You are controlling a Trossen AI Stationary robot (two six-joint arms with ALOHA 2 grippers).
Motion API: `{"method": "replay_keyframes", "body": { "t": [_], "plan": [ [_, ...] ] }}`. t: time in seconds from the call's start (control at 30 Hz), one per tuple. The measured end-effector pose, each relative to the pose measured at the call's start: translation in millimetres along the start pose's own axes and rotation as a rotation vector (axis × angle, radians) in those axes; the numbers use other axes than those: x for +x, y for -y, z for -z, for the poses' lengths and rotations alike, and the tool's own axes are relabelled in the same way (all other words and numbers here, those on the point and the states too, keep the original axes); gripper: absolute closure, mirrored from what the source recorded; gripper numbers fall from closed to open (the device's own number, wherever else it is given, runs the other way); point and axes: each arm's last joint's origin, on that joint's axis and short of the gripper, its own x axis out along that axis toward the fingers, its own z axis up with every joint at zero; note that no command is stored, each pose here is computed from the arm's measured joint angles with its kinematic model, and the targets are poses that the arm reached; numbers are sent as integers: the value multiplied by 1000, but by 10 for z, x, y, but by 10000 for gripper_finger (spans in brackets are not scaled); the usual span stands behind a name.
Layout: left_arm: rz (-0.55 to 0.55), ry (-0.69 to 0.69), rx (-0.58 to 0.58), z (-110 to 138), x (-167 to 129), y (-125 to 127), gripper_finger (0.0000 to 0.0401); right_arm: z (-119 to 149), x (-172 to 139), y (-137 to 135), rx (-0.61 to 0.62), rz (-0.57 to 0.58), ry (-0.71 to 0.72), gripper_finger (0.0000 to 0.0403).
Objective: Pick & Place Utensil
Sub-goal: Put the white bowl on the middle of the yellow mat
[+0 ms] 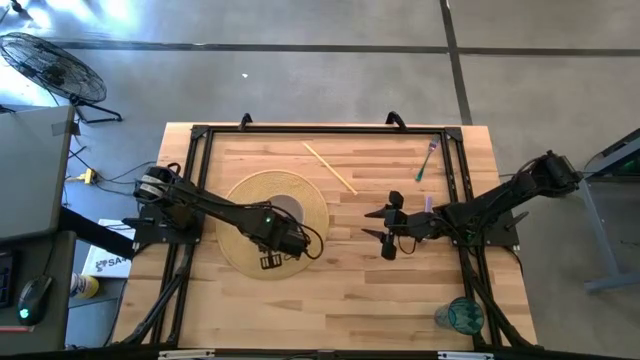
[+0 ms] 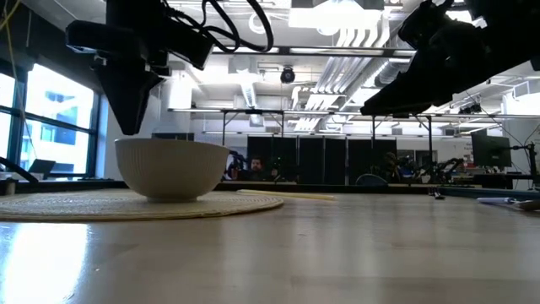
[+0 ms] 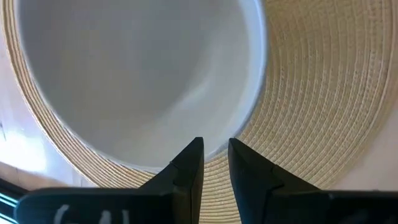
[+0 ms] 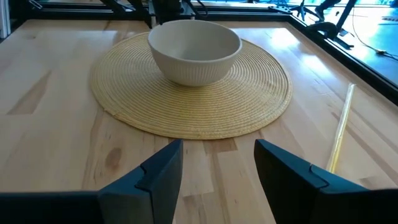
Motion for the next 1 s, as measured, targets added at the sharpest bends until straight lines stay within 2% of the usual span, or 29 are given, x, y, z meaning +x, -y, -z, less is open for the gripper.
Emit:
{"method": "replay_keyframes", "body": {
  "t": [0.27,0.4,0.5,0.77,0.9,1.0],
  "plan": [
    [-57,55,-45,-36,28,-29,332,0,0,0,3,-1,0,210],
    [-27,-48,-183,-56,194,-228,332,0,0,-1,21,-2,0,210],
    [-32,-69,-257,-102,267,-378,332,0,0,-1,22,-5,0,210],
    [15,-124,-218,-91,276,-412,332,1,0,-8,23,-28,-4,210],
    [8,-184,-199,-9,374,-414,332,2,0,-14,24,-49,-8,210],
    [-40,-221,-194,63,441,-430,332,2,0,-14,25,-49,-8,210]
  ]
}}
